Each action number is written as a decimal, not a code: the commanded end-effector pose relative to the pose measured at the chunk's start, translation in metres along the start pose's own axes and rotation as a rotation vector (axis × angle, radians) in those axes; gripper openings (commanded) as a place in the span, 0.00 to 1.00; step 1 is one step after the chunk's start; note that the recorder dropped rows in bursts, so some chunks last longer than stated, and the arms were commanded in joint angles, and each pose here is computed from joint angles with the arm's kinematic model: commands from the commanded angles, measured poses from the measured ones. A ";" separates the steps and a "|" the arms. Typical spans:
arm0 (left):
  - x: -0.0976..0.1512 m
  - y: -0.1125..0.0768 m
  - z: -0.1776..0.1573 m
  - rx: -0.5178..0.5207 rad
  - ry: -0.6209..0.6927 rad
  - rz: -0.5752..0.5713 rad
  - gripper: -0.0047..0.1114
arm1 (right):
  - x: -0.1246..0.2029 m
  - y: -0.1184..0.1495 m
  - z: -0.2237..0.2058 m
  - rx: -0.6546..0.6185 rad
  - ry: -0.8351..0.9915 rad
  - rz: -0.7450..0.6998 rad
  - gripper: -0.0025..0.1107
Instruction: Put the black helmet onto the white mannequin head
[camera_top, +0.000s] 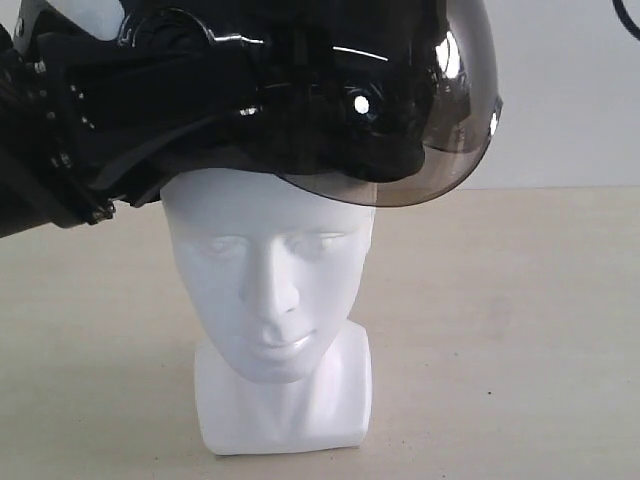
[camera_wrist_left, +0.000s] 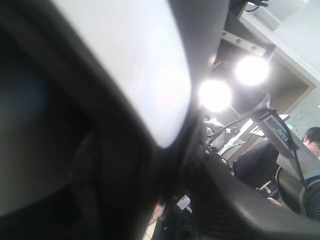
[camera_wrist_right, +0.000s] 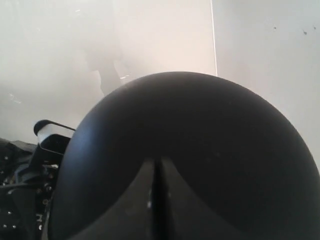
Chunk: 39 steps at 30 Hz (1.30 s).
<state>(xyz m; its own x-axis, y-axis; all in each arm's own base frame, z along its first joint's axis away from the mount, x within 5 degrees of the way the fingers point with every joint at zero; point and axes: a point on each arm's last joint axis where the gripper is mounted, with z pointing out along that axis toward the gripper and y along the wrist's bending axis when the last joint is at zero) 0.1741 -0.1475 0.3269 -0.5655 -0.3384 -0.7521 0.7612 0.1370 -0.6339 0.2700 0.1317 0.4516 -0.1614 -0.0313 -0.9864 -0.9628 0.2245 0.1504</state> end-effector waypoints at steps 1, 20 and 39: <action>0.001 -0.030 -0.006 0.193 0.038 0.065 0.37 | 0.017 -0.006 0.016 -0.040 0.080 0.035 0.02; 0.005 -0.035 -0.010 0.219 0.103 0.038 0.37 | 0.019 -0.007 0.019 -0.044 0.085 0.066 0.02; 0.011 -0.029 -0.024 0.123 0.253 0.077 0.38 | 0.019 -0.007 0.019 -0.045 0.085 0.076 0.02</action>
<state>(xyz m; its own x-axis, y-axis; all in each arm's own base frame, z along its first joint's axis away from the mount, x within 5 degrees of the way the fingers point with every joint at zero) 0.1654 -0.1346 0.3178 -0.5801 -0.1595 -0.7988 0.7654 0.2288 -0.6015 0.2732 0.1445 0.4469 -0.2364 -0.0090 -0.9716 -0.9574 0.1729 0.2314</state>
